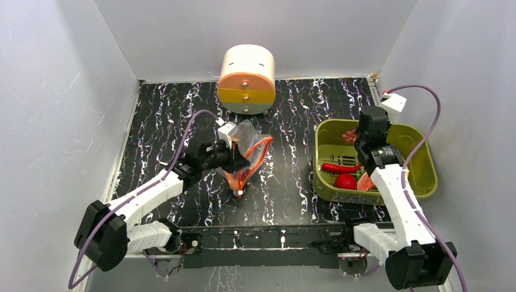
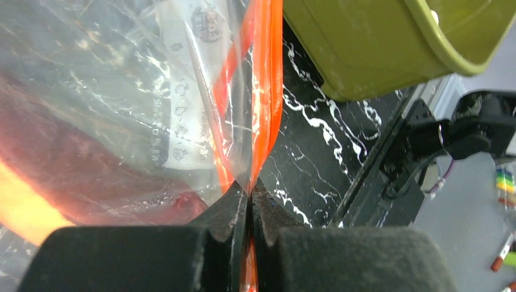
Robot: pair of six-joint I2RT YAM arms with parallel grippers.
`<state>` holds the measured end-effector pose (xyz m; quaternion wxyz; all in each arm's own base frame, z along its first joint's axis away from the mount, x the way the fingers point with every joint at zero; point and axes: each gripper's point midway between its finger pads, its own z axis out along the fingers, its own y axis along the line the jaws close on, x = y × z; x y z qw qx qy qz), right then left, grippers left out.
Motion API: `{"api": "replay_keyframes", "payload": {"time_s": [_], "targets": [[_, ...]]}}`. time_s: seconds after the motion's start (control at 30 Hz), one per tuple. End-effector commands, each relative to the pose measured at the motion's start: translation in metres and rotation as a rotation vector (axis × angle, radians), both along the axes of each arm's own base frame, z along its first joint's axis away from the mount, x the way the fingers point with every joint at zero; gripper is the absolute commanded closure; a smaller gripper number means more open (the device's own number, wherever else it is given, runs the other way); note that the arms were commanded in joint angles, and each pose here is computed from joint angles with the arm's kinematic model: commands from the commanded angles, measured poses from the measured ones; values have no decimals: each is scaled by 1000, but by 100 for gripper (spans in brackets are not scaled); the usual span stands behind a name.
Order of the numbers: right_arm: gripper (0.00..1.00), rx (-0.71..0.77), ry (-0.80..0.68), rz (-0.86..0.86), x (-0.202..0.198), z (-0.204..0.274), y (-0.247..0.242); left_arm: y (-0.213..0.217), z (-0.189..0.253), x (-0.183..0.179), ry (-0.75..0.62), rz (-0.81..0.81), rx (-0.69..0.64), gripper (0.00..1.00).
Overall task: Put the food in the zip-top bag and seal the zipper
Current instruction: Pick up the fake fruit from the bin, then place the fake fruit in the zipper food storage bag.
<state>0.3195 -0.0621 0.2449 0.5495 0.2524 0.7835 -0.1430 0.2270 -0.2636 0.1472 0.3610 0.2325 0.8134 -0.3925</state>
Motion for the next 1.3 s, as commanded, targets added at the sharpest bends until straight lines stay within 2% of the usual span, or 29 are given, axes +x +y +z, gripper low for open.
{"api": "replay_keyframes", "payload": {"time_s": [0.0,0.43,0.67,0.83,1.1,1.27], "targets": [[100,53,-129,76,1,50,19,-1,34,23,-38,128,-54,100],[100,245,-332,497,-6,133,101,10,80,43,-24,266,-22,100],[100,415,-415,790,-18,162,160,4,91,39,7,244,-47,100],[99,519,-445,896,-23,164,185,-5,92,33,38,199,-81,100],[98,672,-397,1033,-37,145,239,-15,90,32,92,169,-98,100],[98,747,-355,1149,-50,138,289,-11,97,25,98,174,-117,100]]}}
